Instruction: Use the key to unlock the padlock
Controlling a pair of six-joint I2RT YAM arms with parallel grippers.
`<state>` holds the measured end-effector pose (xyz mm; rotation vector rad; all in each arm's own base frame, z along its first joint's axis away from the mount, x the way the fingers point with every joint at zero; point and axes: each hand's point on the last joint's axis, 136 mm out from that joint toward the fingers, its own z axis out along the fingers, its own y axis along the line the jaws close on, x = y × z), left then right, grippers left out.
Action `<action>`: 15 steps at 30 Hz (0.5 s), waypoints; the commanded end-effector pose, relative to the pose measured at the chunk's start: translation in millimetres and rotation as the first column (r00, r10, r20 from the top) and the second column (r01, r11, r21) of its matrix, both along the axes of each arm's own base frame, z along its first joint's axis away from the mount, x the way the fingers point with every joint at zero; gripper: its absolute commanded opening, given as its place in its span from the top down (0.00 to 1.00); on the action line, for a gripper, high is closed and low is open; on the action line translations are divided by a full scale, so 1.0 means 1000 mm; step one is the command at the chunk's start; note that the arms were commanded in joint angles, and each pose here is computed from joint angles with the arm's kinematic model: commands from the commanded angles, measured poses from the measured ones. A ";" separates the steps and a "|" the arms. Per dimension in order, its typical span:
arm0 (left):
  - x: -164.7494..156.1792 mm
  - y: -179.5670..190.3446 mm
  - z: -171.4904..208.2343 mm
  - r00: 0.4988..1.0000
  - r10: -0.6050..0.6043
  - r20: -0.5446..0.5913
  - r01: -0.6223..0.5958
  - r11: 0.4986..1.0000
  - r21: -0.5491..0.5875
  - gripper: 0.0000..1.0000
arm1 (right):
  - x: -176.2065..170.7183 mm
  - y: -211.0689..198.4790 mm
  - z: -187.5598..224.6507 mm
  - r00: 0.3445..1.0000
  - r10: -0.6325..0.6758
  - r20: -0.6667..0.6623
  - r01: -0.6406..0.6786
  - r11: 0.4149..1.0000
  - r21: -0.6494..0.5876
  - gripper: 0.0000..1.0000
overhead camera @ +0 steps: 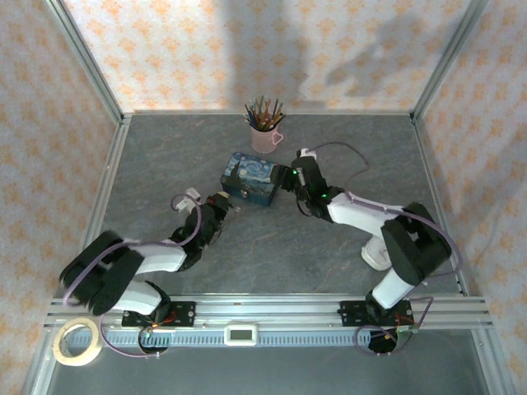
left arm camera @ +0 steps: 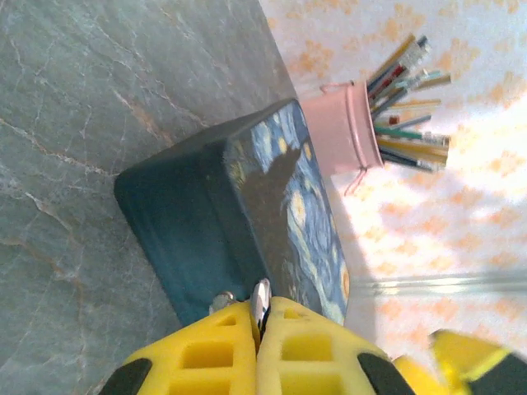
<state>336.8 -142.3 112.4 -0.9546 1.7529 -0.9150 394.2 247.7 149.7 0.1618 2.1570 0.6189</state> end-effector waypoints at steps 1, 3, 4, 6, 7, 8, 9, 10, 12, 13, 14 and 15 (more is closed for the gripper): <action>-0.021 0.003 -0.027 0.975 -0.112 -0.194 0.162 0.951 0.265 1.00 | -0.011 -0.024 0.005 1.000 -0.004 0.021 0.007 0.991 -0.137 0.29; -0.031 0.006 -0.027 0.957 -0.144 -0.252 0.223 0.919 0.325 1.00 | -0.016 -0.036 0.006 1.000 -0.019 0.020 0.022 0.982 -0.186 0.27; -0.037 0.006 -0.028 0.948 -0.157 -0.277 0.249 0.906 0.341 1.00 | -0.019 -0.040 0.005 1.000 -0.024 0.018 0.027 0.978 -0.205 0.26; -0.048 0.011 -0.031 0.927 -0.171 -0.334 0.298 0.876 0.378 1.00 | -0.023 -0.050 0.005 0.999 -0.044 0.018 0.047 0.969 -0.242 0.16; -0.052 0.013 -0.033 0.917 -0.177 -0.358 0.320 0.863 0.391 1.00 | -0.024 -0.054 0.003 0.998 -0.057 0.017 0.059 0.965 -0.256 0.02; -0.056 0.014 -0.035 0.905 -0.182 -0.385 0.341 0.850 0.401 1.00 | -0.026 -0.058 0.002 0.997 -0.071 0.016 0.073 0.961 -0.268 0.00; -0.061 0.015 -0.037 0.893 -0.189 -0.409 0.365 0.836 0.409 1.00 | -0.027 -0.063 0.001 0.996 -0.085 0.016 0.086 0.956 -0.280 0.00; -0.063 0.015 -0.039 0.883 -0.195 -0.426 0.382 0.826 0.414 1.00 | -0.027 -0.066 0.001 0.995 -0.099 0.021 0.101 0.954 -0.284 0.00; -0.069 0.014 -0.043 0.864 -0.205 -0.460 0.418 0.802 0.427 1.00 | -0.028 -0.073 -0.002 0.991 -0.131 0.029 0.134 0.947 -0.293 0.00; -0.070 0.013 -0.044 0.858 -0.209 -0.469 0.429 0.794 0.431 1.00 | -0.029 -0.075 -0.002 0.990 -0.139 0.032 0.142 0.946 -0.292 0.00; -0.072 0.011 -0.047 0.851 -0.214 -0.480 0.443 0.784 0.434 1.00 | -0.029 -0.077 -0.003 0.988 -0.151 0.036 0.155 0.944 -0.291 0.00; -0.073 0.010 -0.051 0.843 -0.218 -0.492 0.456 0.775 0.437 1.00 | -0.029 -0.078 -0.003 0.987 -0.158 0.041 0.163 0.942 -0.292 0.00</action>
